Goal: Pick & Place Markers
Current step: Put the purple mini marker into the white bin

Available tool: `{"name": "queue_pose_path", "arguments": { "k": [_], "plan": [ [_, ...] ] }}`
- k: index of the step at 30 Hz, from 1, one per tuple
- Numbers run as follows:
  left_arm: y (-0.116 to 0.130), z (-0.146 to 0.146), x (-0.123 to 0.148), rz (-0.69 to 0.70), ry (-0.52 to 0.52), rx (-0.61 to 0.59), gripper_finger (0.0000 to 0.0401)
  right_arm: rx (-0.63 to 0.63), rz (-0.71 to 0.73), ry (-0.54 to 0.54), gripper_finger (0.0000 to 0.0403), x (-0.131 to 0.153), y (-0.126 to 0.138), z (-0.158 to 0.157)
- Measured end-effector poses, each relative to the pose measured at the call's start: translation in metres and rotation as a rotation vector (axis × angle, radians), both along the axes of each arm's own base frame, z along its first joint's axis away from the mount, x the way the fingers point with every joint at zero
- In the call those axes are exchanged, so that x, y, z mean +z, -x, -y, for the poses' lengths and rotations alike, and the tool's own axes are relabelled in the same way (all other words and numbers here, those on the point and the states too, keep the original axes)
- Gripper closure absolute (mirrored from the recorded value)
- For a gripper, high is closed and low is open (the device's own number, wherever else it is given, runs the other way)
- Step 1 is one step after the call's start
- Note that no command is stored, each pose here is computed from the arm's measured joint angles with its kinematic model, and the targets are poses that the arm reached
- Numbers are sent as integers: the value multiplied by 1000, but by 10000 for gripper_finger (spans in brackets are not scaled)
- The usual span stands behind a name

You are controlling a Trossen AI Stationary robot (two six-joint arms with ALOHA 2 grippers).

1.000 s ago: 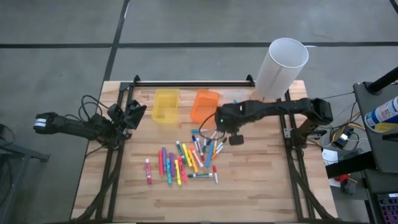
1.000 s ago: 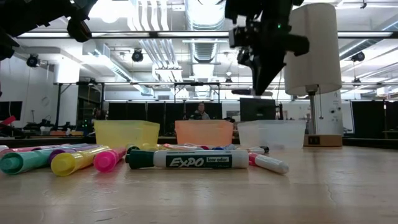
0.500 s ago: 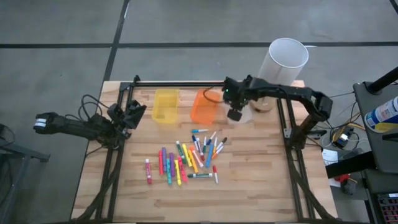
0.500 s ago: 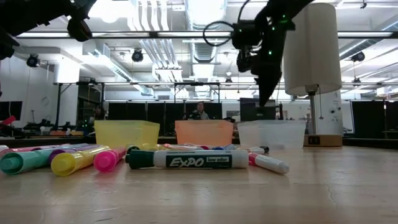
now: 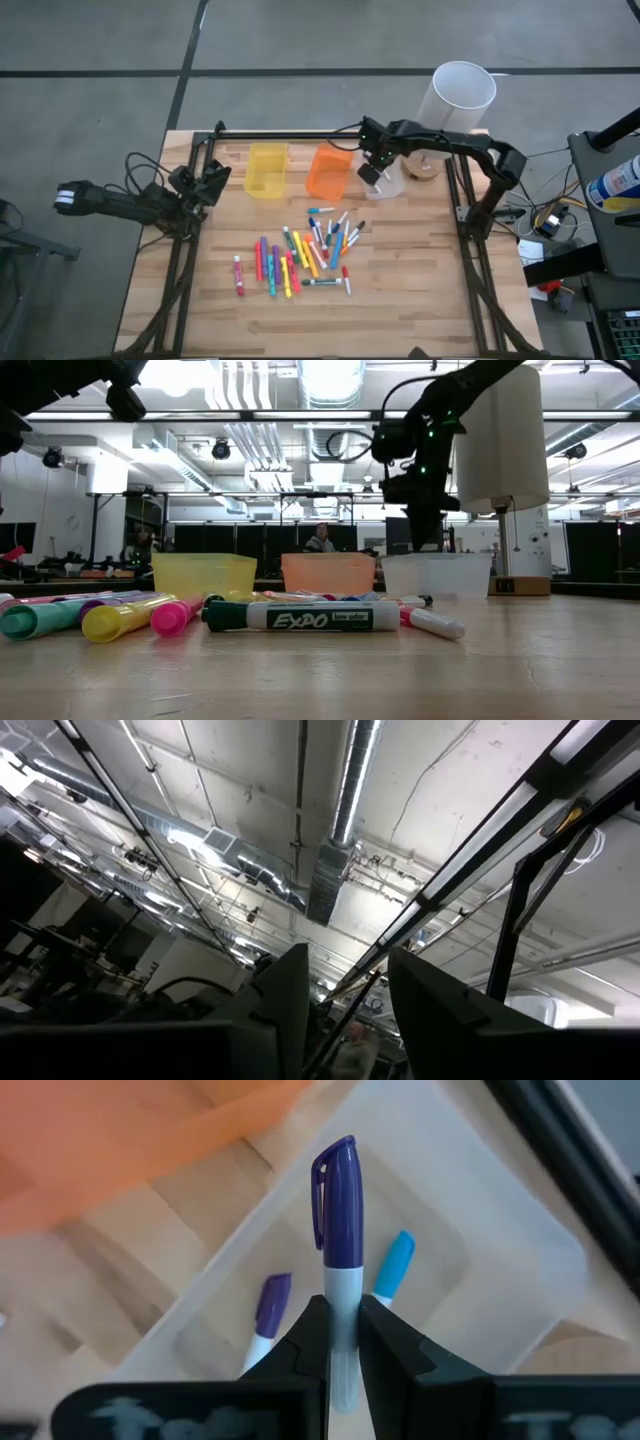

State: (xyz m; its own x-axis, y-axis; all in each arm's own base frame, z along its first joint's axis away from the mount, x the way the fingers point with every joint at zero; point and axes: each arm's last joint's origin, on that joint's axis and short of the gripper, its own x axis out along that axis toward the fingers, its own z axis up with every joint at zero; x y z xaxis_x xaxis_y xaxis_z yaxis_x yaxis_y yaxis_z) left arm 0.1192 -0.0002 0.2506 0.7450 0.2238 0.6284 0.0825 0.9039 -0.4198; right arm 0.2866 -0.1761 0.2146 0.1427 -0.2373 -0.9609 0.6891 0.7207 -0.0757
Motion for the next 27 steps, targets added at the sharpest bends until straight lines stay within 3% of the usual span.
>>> {"name": "queue_pose_path", "arguments": {
  "k": [6, 13, 20, 27],
  "plan": [
    [0, 0, 0, 7, -4, -12, 268, -81, -38, -42, 374, -20, -2, 1],
    [0, 3, 1, 17, -39, -114, 268, -136, -73, -71, 372, -34, 4, -4],
    [-1, 4, 0, 5, -59, -128, 268, -198, -85, 0, 324, -40, 7, -3],
    [-2, 5, -2, -7, -62, -153, 268, -188, -78, -6, 283, -35, 7, -6]
  ]
}}
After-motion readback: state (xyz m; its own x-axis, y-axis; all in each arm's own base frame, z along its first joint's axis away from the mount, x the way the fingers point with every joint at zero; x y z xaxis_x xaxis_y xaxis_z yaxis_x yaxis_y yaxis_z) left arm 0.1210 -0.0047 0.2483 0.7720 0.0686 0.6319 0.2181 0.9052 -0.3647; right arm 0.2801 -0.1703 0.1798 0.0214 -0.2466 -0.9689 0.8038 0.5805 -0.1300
